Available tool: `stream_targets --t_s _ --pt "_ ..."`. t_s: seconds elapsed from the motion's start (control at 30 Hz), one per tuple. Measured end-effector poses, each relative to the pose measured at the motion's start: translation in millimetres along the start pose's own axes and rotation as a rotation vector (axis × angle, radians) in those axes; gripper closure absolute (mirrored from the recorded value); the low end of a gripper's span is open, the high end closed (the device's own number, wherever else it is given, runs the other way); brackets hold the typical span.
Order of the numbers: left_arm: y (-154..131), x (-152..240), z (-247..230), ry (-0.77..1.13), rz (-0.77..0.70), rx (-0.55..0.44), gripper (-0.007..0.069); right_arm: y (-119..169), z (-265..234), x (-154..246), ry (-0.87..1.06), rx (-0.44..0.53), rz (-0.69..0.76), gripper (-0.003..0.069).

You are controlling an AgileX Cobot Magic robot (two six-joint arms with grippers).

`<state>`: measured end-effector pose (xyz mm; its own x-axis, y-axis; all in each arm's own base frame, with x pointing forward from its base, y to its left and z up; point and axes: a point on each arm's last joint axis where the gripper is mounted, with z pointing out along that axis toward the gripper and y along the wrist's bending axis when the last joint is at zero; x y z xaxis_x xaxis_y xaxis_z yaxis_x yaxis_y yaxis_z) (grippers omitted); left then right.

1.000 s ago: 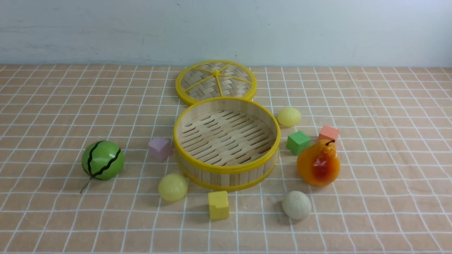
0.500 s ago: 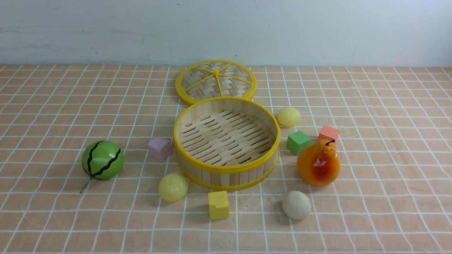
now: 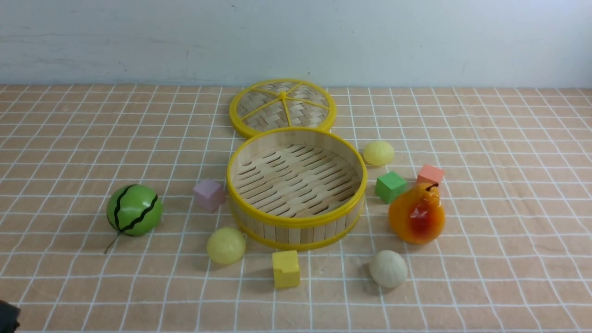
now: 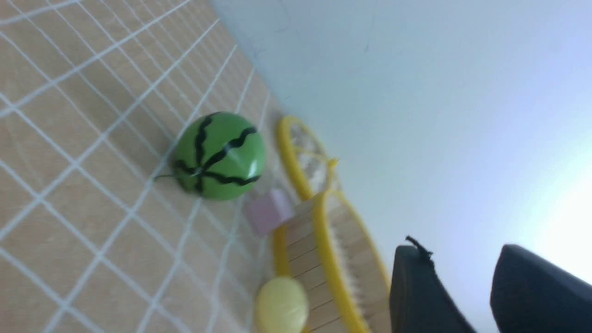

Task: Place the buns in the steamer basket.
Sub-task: Use the left arm to grab a steamed stuffed bun

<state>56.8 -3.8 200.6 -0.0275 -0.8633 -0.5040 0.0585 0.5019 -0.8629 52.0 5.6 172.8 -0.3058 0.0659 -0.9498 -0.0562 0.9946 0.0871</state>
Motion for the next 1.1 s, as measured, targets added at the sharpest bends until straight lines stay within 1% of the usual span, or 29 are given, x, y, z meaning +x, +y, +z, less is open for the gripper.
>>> stream_targets --t_s 0.03,0.07,0.1,0.17,0.2,0.23,0.27,0.33,0.37,0.4,0.43,0.47,0.5,0.53,0.57,0.63,0.67,0.7,0.77,0.8,0.87,0.97,1.0,1.03,1.1 --pt "-1 -3 0 -0.034 -0.053 0.016 0.0389 0 0 0 0.0 0.0 0.0 0.0419" --pt "-2 -4 0 -0.043 -0.061 0.02 0.0391 0 0 0 0.0 0.0 0.0 0.0419" --pt "-3 -7 0 -0.069 -0.105 0.033 0.0405 0 0 0 0.0 0.0 0.0 0.0419" --pt "-14 -11 -2 -0.053 -0.115 0.056 0.0449 0 0 0 0.0 0.0 0.0 0.0419" --pt "-16 -11 -2 -0.044 -0.107 0.058 0.0455 0 0 0 0.0 0.0 0.0 0.0419" --pt "-37 -17 -6 0.001 -0.023 0.091 0.0516 0 0 0 0.0 0.0 0.0 0.0419" --pt "-47 -20 -8 0.025 0.043 0.1 0.0545 0 0 0 0.0 0.0 0.0 0.0419" --pt "-69 -24 -8 0.131 0.213 0.073 0.0615 0 0 0 0.0 0.0 0.0 0.0419" --pt "-73 -25 -7 0.159 0.247 0.061 0.062 0 0 0 0.0 0.0 0.0 0.0419" --pt "-86 -29 0 0.257 0.344 0.008 0.0638 0 0 0 0.0 0.0 0.0 0.0419" --pt "-92 -31 5 0.331 0.401 -0.032 0.0638 0 0 0 0.0 0.0 0.0 0.0419" --pt "-96 -31 16 0.476 0.47 -0.123 0.0638 0 0 0 0.0 0.0 0.0 0.0419" --pt "-98 -31 15 0.486 0.476 -0.121 0.0638 0 0 0 0.0 0.0 0.0 0.0419" --pt "-102 -33 29 0.615 0.532 -0.204 0.0638 0 0 0 0.0 0.0 0.0 0.0419" --pt "-102 -34 40 0.696 0.559 -0.262 0.0638 0 0 0 0.0 0.0 0.0 0.0419" --pt "-99 -35 69 0.828 0.584 -0.368 0.0638 0 0 0 0.0 0.0 0.0 0.0419" --pt "-96 -34 74 0.851 0.583 -0.389 0.0638 0 0 0 0.0 0.0 0.0 0.0419" --pt "-91 -33 96 0.92 0.586 -0.442 0.0638 0 0 0 0.0 0.0 0.0 0.0419" --pt "-86 -30 112 0.97 0.578 -0.477 0.0638 0 0 0 0.0 0.0 0.0 0.0419" --pt "-81 -24 129 1.028 0.58 -0.502 0.0638 0 0 0 0.0 0.0 0.0 0.0419" --pt "-79 -7 151 1.112 0.615 -0.494 0.0638 0 0 0 0.0 0.0 0.0 0.0419" --pt "-92 23 170 1.2 0.708 -0.416 0.0638 0 0 0 0.0 0.0 0.0 0.0419" --pt "-93 25 172 1.204 0.716 -0.41 0.0638 0 0 0 0.0 0.0 0.0 0.0419" --pt "-101 41 181 1.24 0.767 -0.379 0.0638 0 0 0 0.0 0.0 0.0 0.0419" --pt "-106 53 190 1.261 0.808 -0.364 0.0638 0 0 0 0.0 0.0 0.0 0.0419"
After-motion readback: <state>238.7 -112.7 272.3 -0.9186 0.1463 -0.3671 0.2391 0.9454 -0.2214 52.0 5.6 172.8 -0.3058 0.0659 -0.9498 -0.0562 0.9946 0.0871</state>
